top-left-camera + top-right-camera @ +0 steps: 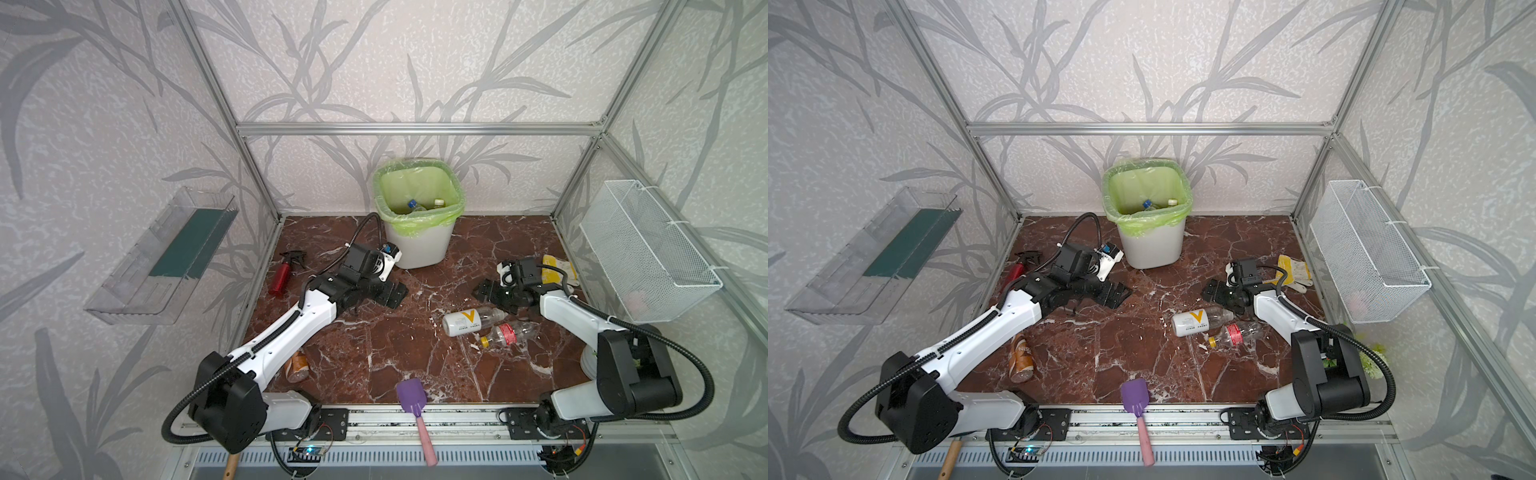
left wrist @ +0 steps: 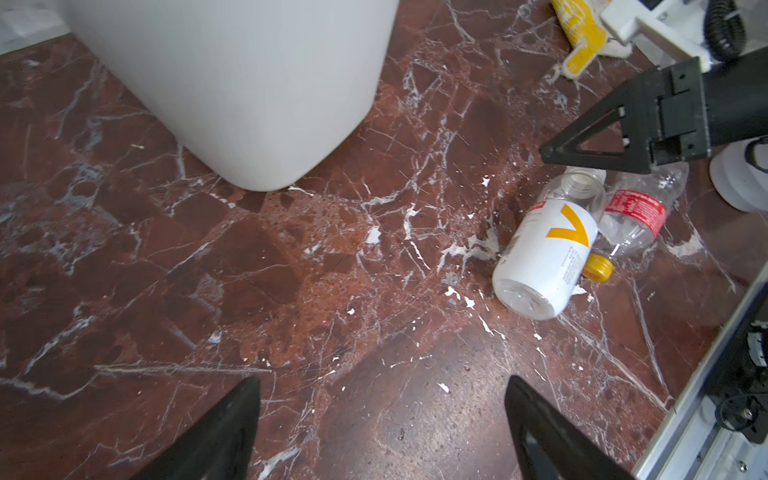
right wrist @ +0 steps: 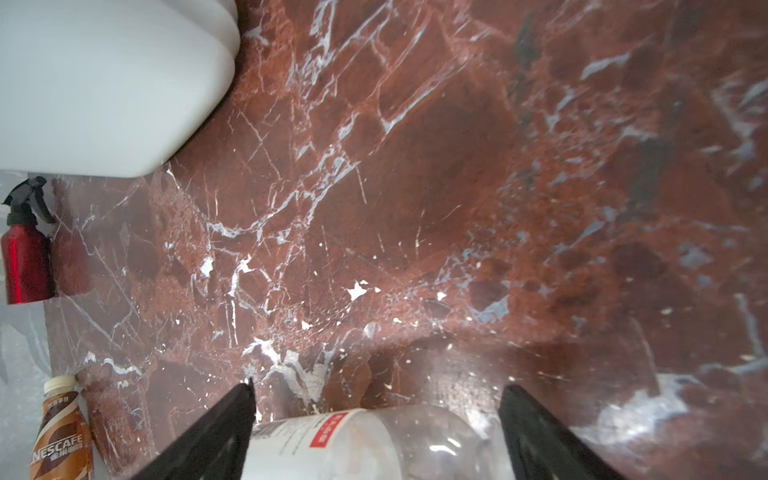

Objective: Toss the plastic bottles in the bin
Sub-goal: 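Reach the left gripper across and grasp the white-label yellow-cap bottle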

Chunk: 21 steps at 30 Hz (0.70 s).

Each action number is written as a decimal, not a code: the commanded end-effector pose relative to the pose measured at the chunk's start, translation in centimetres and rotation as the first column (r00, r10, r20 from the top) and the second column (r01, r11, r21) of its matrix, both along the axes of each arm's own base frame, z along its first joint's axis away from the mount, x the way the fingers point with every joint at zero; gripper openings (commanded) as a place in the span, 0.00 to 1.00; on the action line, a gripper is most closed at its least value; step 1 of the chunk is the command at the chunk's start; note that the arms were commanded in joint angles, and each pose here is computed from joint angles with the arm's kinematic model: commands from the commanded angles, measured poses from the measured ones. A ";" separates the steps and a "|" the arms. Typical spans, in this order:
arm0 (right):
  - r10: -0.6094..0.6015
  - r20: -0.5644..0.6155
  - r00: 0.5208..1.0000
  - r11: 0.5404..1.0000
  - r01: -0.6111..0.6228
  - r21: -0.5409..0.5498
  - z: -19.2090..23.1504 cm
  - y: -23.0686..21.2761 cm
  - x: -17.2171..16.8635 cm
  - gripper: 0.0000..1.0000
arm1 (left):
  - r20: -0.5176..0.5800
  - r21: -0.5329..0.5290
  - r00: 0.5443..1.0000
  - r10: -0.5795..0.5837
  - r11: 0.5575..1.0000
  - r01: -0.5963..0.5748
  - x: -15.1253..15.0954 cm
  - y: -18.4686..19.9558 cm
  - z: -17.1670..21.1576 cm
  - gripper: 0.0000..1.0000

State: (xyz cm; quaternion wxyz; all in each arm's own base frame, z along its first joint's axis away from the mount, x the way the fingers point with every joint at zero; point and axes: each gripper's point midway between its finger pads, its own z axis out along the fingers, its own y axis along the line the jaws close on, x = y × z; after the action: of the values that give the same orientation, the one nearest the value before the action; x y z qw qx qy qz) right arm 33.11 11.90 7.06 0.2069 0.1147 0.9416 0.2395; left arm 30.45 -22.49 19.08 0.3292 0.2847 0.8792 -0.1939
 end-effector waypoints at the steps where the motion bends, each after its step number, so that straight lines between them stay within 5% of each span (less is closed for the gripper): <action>1: 0.000 -0.025 1.000 0.999 0.001 0.042 -0.4 1.5 -0.8 0.92 | -0.019 0.047 0.995 -0.099 0.994 0.100 -1.0 -1.5 -0.5 0.91; 9: 0.022 -0.011 1.000 0.990 -0.020 0.141 0.9 4.9 -0.7 0.92 | -0.068 0.068 0.966 -0.250 0.965 0.254 -3.1 -5.5 -2.3 0.95; 21: -0.196 0.238 0.951 0.981 0.190 0.050 9.4 -5.8 0.3 0.92 | -0.106 0.155 0.837 -0.537 0.823 0.547 -4.5 -14.2 -5.6 0.99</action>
State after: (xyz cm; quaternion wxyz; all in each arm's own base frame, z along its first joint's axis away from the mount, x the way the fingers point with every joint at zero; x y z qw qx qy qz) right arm 33.61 8.27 13.80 0.2996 0.1763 0.9002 0.2624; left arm 27.04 -35.30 14.41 0.2310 0.4950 0.8105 -0.2113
